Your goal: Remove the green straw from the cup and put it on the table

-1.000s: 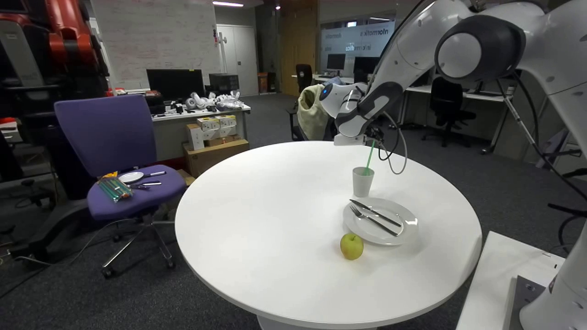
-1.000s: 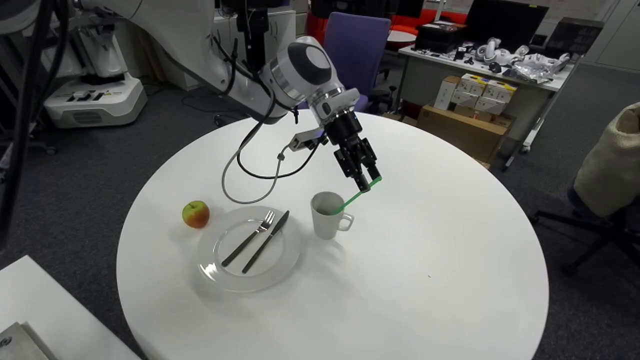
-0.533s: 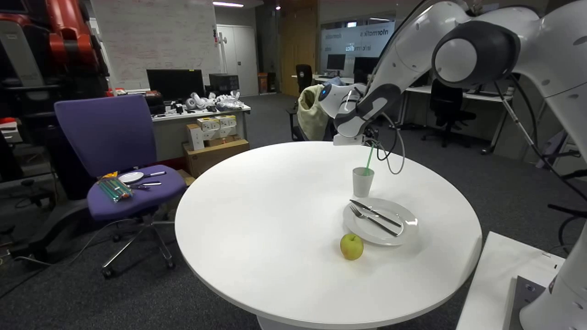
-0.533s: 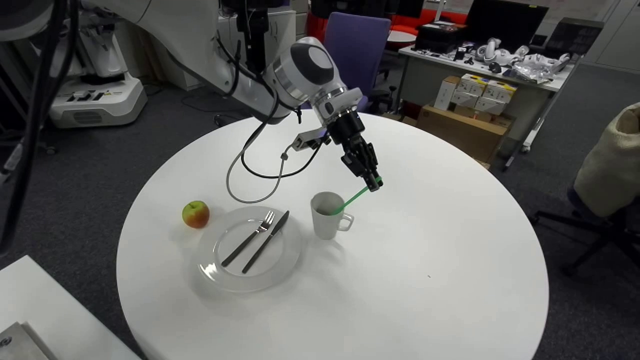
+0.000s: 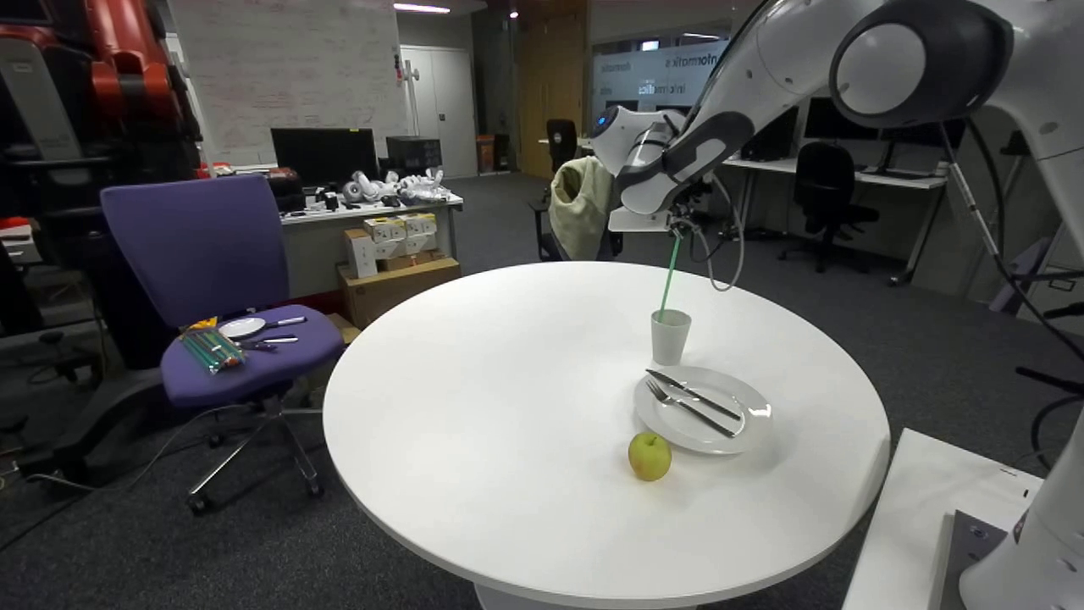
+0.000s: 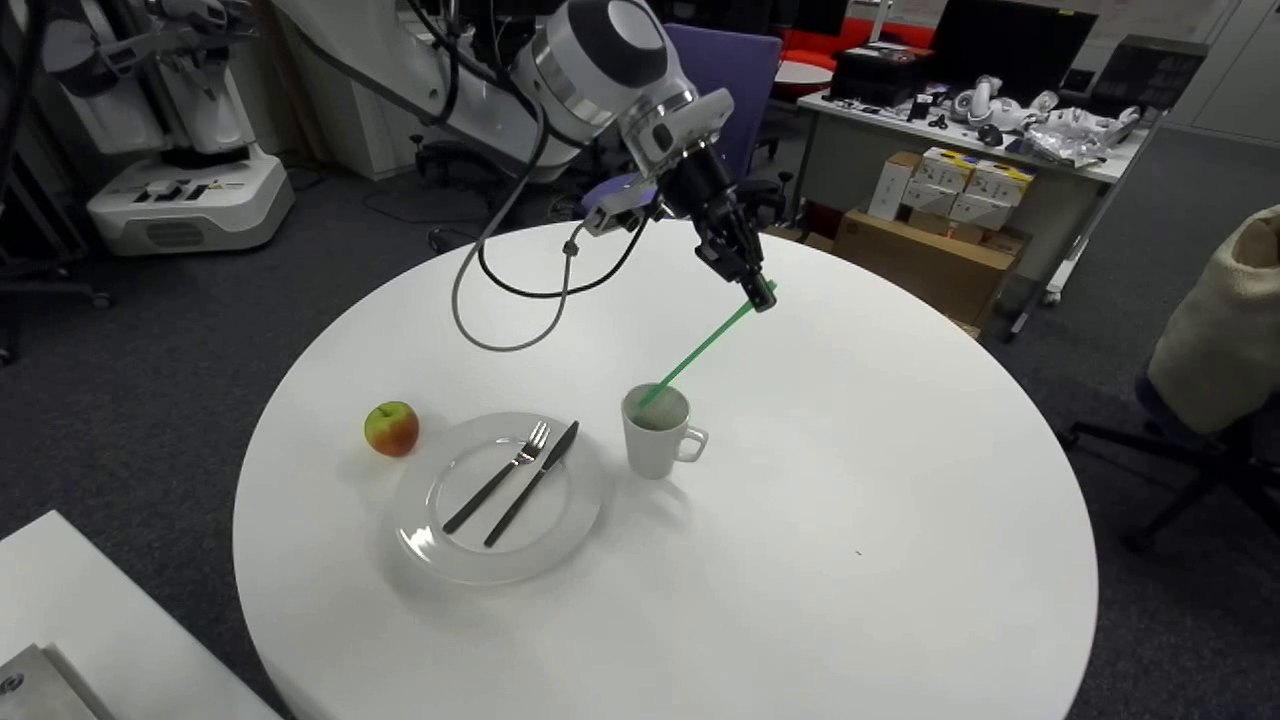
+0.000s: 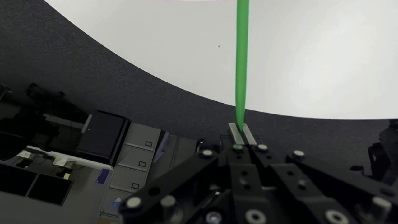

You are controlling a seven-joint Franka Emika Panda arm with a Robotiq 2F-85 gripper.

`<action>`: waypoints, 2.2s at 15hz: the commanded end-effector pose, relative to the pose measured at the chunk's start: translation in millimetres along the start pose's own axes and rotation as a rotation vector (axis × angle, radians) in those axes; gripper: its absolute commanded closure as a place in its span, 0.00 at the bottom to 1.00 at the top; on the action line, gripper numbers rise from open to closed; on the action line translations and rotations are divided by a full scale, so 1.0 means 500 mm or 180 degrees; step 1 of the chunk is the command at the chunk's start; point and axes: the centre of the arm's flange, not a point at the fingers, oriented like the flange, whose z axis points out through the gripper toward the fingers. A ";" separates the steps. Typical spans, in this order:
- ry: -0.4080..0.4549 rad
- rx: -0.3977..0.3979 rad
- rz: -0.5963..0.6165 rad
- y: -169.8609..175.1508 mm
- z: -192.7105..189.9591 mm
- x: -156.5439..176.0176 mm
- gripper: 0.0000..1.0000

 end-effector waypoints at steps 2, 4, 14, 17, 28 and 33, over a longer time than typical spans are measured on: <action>0.0085 0.0193 0.0017 0.083 -0.100 0.164 1.00; -0.0037 -0.0028 -0.0268 0.108 -0.104 0.212 1.00; -0.0336 -0.1095 -0.1605 0.140 0.173 0.273 1.00; -0.0340 -0.1493 -0.1897 0.137 0.284 0.257 1.00; -0.1551 -0.0087 -0.2351 0.038 0.287 0.139 1.00; -0.1996 0.0642 -0.2290 0.033 0.308 0.169 1.00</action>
